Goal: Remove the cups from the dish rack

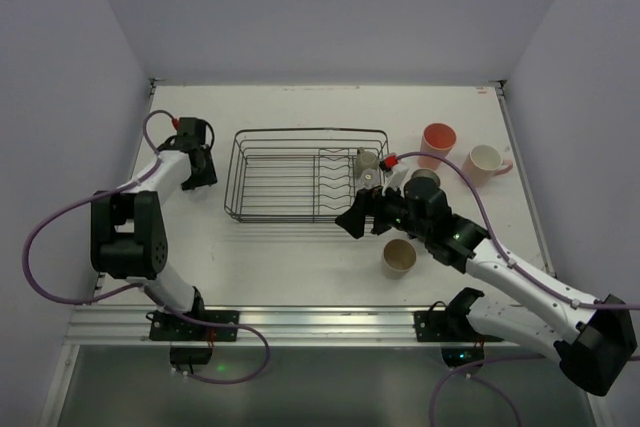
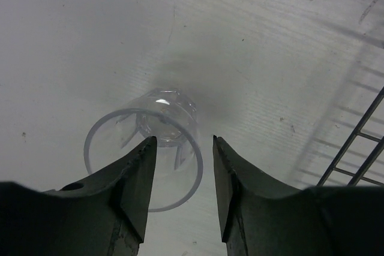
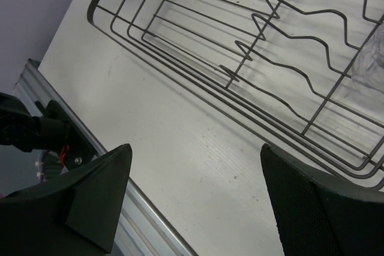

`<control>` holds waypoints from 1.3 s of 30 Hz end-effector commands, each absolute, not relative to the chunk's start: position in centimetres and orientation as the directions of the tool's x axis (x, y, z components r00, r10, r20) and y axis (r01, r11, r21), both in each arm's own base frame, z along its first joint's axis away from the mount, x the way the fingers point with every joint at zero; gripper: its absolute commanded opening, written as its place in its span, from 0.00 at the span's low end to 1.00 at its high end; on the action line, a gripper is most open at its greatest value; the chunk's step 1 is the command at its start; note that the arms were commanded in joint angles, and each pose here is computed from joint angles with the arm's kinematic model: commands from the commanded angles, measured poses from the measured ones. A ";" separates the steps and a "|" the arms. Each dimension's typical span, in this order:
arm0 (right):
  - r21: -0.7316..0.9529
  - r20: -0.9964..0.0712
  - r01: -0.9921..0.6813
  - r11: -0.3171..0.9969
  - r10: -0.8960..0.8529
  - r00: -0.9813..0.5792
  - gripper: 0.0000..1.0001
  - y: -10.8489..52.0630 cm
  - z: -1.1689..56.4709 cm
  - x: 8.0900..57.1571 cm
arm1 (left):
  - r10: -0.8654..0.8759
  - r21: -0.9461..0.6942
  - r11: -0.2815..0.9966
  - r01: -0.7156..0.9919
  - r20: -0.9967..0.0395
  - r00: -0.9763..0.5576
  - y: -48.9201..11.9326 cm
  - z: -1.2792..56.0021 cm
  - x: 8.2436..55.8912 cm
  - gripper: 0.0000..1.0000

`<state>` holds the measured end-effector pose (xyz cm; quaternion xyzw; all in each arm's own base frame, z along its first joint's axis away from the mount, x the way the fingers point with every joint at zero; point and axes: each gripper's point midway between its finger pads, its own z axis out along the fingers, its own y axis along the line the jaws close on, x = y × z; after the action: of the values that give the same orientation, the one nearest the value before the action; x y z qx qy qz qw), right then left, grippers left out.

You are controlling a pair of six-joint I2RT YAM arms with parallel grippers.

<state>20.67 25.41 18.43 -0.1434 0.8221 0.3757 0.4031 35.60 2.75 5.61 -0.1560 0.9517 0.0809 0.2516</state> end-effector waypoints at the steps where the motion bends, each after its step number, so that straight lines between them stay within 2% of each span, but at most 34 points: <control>1: 0.449 -0.802 -0.524 0.724 0.068 -0.593 0.89 24.8 19.4 21.9 | -0.253 0.059 0.939 -0.339 -0.548 -0.797 3.0 6.8 36.1 0.47; 5: 0.394 -0.803 -0.460 0.796 0.055 -0.593 0.82 23.5 19.2 23.0 | -0.266 -0.034 0.947 -0.320 -0.640 -0.720 2.1 10.8 37.4 0.59; 7: 0.349 -0.803 -0.411 0.842 0.043 -0.594 0.68 22.7 19.2 24.1 | -0.283 -0.141 0.954 -0.263 -0.711 -0.644 0.5 14.4 38.2 0.71; 9: 0.319 -0.810 -0.381 0.868 0.040 -0.585 0.60 22.5 19.9 25.1 | -0.282 -0.227 0.959 -0.167 -0.761 -0.584 -1.6 17.7 38.2 0.82; 12: 0.244 -0.805 -0.307 0.920 0.015 -0.593 0.56 21.4 19.1 26.6 | -0.263 -0.264 0.962 -0.072 -0.820 -0.508 -3.6 21.7 37.3 0.89; 14: 0.185 -0.807 -0.249 0.951 0.002 -0.590 0.52 20.3 18.8 28.2 | -0.250 -0.285 0.959 0.002 -0.846 -0.472 -5.2 23.4 36.6 0.91; 16: 0.145 -0.804 -0.207 0.968 -0.006 -0.594 0.52 19.3 18.8 29.4 | -0.247 -0.312 0.946 0.091 -0.872 -0.423 -6.9 25.0 35.0 0.91; 20: 0.075 -0.768 -0.171 0.982 -0.052 -0.638 0.68 18.7 16.6 31.5 | -0.238 -0.379 0.877 0.297 -0.877 -0.417 -10.6 24.8 31.2 0.92; 23: 0.021 -0.738 -0.154 0.988 -0.089 -0.669 0.75 18.6 15.1 32.9 | -0.237 -0.427 0.778 0.461 -0.879 -0.415 -13.4 25.2 27.7 0.95; 26: -0.006 -0.723 -0.146 0.989 -0.105 -0.683 0.75 18.8 14.4 34.0 | -0.226 -0.432 0.730 0.530 -0.884 -0.409 -14.5 24.5 25.9 0.98; 30: -0.043 -0.704 -0.126 0.991 -0.120 -0.700 0.75 19.2 13.6 35.4 | -0.200 -0.398 0.734 0.551 -0.901 -0.384 -14.4 23.9 25.2 1.00; 39: -0.076 -0.663 -0.102 0.992 -0.127 -0.737 0.66 19.8 11.3 36.9 | -0.187 -0.407 0.693 0.595 -0.898 -0.398 -15.5 24.3 24.8 1.00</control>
<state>35.74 20.04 10.45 -0.0711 0.9353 -0.0032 0.3466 25.21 -14.43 23.00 0.1087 0.7694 -0.3453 0.5263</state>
